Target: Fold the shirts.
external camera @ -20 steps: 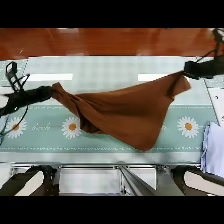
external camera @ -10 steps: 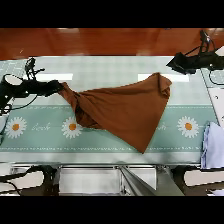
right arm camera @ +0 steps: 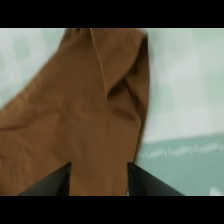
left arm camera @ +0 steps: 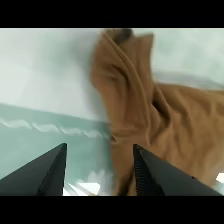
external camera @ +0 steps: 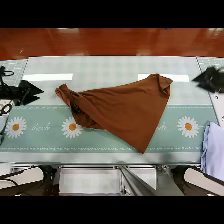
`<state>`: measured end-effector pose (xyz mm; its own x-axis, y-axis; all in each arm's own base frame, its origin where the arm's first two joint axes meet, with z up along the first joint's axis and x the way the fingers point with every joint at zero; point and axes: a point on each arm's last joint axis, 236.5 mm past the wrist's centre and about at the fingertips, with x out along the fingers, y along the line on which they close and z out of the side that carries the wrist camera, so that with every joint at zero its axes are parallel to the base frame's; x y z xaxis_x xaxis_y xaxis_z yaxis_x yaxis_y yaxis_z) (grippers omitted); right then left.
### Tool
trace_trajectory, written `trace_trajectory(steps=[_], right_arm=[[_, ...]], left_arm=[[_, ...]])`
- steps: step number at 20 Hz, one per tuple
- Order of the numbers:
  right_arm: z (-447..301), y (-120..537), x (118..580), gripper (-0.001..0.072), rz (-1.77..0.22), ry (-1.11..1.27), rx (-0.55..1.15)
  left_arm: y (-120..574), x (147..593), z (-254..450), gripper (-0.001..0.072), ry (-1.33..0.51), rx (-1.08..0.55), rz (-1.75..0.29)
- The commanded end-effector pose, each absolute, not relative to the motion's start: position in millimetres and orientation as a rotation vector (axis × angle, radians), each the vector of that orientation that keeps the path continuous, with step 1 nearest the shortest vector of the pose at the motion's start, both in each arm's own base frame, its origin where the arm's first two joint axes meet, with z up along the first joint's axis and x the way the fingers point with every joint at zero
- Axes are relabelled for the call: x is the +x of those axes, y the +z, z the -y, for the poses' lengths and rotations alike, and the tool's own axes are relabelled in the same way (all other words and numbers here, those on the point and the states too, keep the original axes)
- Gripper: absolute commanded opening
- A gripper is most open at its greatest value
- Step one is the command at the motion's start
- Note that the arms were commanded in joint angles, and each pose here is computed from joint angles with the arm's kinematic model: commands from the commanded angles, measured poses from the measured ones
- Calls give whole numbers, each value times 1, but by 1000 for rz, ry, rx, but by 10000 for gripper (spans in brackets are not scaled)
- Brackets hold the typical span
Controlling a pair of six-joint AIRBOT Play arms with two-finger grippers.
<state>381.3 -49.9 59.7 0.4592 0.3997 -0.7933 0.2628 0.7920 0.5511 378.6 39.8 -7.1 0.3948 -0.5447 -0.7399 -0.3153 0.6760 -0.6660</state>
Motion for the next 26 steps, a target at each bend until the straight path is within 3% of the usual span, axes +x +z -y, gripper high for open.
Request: trace_trajectory(steps=[1,5,12,18,19,20,21,26], right_arm=[[17,4,318,397,-1157,106,763],[-4,-23,281,397,-1236,139,772],[-5,-25,280,397,-1238,138,773],[-2,-28,277,397,-1253,129,753],[-1,-29,275,397,-1260,126,745],[0,-30,274,397,-1265,124,740],[0,-30,273,397,-1269,122,737],[-8,-32,261,397,-1321,151,751]], left_arm=[[-21,372,-9,509,-258,-1040,-1234],[-54,394,8,509,-264,-1030,-1290],[-69,430,43,509,-280,-959,-1403],[-77,418,61,498,-331,-807,-1512],[-75,413,61,352,-346,-800,-1531],[-73,409,59,107,-364,-781,-1546],[-68,406,58,23,-397,-757,-1556],[-54,406,51,23,-419,-699,-1554]])
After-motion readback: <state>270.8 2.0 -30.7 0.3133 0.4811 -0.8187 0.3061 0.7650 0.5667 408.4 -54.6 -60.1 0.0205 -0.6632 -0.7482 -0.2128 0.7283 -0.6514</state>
